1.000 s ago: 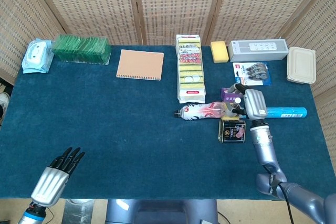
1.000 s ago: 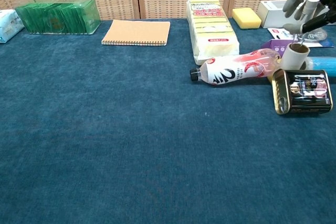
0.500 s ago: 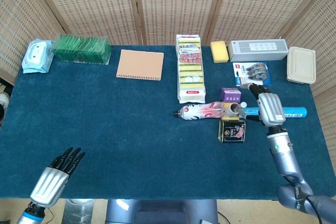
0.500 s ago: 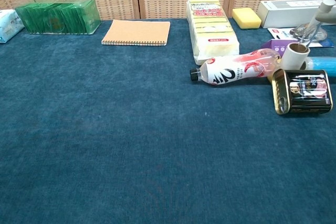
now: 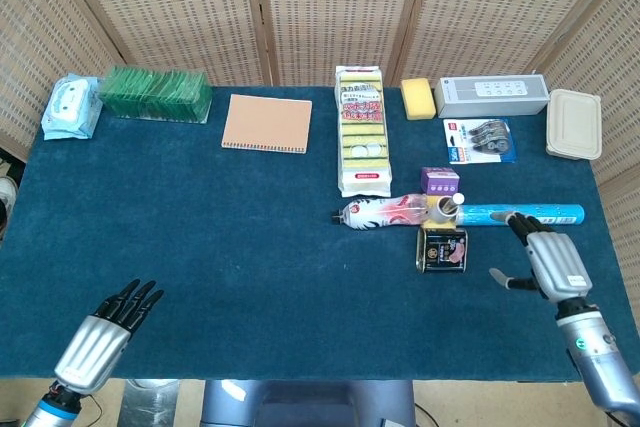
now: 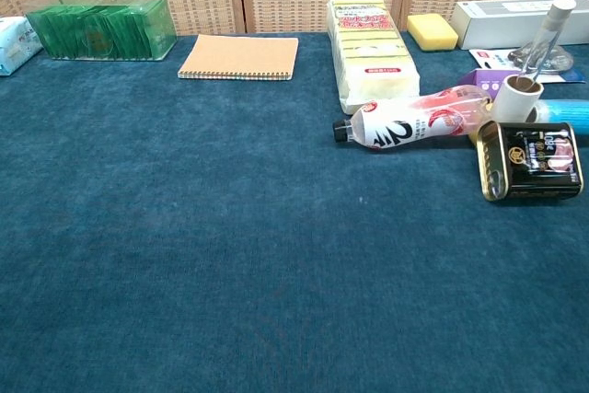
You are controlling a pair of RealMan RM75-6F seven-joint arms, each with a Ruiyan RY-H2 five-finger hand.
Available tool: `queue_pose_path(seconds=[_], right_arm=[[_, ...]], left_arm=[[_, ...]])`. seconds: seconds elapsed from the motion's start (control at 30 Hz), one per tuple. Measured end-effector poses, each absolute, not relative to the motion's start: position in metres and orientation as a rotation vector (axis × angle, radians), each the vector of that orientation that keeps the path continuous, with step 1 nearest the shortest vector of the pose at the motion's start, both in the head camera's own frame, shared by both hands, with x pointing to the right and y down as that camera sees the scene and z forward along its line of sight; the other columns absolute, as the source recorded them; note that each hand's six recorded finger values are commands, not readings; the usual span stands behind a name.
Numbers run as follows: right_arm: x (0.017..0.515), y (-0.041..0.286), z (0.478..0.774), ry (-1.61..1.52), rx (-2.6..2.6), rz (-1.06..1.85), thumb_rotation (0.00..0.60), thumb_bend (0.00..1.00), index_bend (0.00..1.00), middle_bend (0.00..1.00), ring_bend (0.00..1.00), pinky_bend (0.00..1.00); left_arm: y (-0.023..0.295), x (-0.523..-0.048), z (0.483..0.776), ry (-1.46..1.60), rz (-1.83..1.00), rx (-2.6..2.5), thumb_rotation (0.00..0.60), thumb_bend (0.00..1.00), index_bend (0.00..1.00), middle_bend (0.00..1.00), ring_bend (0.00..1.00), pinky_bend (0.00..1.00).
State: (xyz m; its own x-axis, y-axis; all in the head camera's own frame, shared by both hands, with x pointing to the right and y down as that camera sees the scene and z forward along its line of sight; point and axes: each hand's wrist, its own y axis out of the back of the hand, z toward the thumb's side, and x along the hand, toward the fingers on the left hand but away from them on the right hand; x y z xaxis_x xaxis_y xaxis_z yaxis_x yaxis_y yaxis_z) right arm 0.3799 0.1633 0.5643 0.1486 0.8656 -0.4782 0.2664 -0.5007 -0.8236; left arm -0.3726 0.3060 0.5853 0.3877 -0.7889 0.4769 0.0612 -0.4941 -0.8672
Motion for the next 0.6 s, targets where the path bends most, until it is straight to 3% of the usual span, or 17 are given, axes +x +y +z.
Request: queue_pose_path(seconds=[0.33,0.6], right_arm=[[0.374,0.237,0.549,-1.045,-1.840,1.316,0.600,0.25,0.20,0.23,0.22,0.28],[0.363,0.261,0.546,-0.918,-1.790,1.306,0.600,0.25,0.20,0.23,0.22,0.28]], left_arm=[[0.302,-0.380,0.576,0.673,-1.221,-1.759,0.600,0.21,0.04,0.08,0.06,0.26],[0.296,-0.393,0.570,0.726,-1.283,-1.717,0.600,0.21,0.04,0.08,0.06,0.26]])
